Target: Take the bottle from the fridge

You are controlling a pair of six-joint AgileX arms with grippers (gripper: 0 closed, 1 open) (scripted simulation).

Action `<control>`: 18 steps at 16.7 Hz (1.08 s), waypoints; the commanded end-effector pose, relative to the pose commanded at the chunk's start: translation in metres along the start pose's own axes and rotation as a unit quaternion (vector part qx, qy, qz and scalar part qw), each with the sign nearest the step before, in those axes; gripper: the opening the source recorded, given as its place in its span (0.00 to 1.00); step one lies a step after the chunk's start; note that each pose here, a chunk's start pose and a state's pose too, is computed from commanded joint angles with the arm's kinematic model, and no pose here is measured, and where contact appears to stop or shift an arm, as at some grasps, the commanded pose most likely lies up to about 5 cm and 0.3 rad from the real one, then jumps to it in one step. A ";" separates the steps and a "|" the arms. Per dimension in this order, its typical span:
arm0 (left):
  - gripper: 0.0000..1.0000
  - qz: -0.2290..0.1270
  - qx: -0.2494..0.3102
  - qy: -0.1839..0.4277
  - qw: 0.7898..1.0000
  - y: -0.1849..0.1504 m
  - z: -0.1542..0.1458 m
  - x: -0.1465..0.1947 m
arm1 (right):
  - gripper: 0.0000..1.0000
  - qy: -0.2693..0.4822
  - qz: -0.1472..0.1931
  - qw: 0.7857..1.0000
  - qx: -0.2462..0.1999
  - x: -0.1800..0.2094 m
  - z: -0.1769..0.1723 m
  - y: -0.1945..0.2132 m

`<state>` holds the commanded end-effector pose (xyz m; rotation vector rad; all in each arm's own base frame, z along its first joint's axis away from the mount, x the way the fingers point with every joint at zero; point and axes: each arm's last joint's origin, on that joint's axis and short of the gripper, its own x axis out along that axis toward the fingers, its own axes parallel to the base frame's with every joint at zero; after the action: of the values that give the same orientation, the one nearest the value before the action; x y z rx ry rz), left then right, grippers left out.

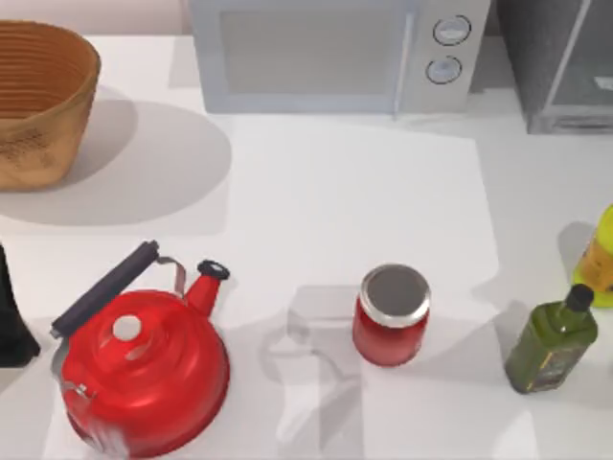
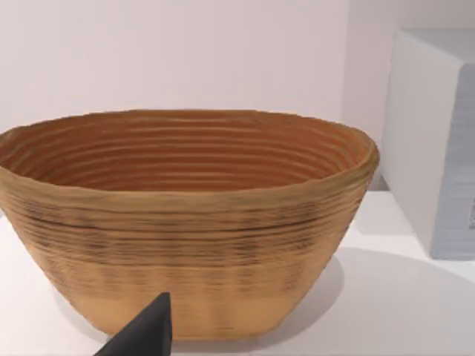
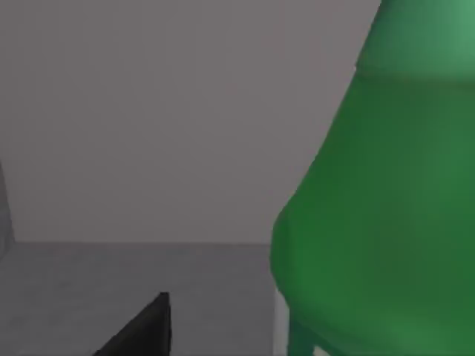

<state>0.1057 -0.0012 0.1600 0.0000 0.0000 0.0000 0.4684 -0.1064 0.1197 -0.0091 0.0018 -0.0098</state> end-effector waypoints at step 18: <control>1.00 0.000 0.000 0.000 1.000 0.000 0.000 0.000 | 0.02 0.002 0.000 1.000 0.000 0.005 -0.001 0.001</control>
<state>0.1057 -0.0012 0.1600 0.0000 0.0000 0.0000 0.4730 -0.1056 0.1191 -0.0082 0.0064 -0.0098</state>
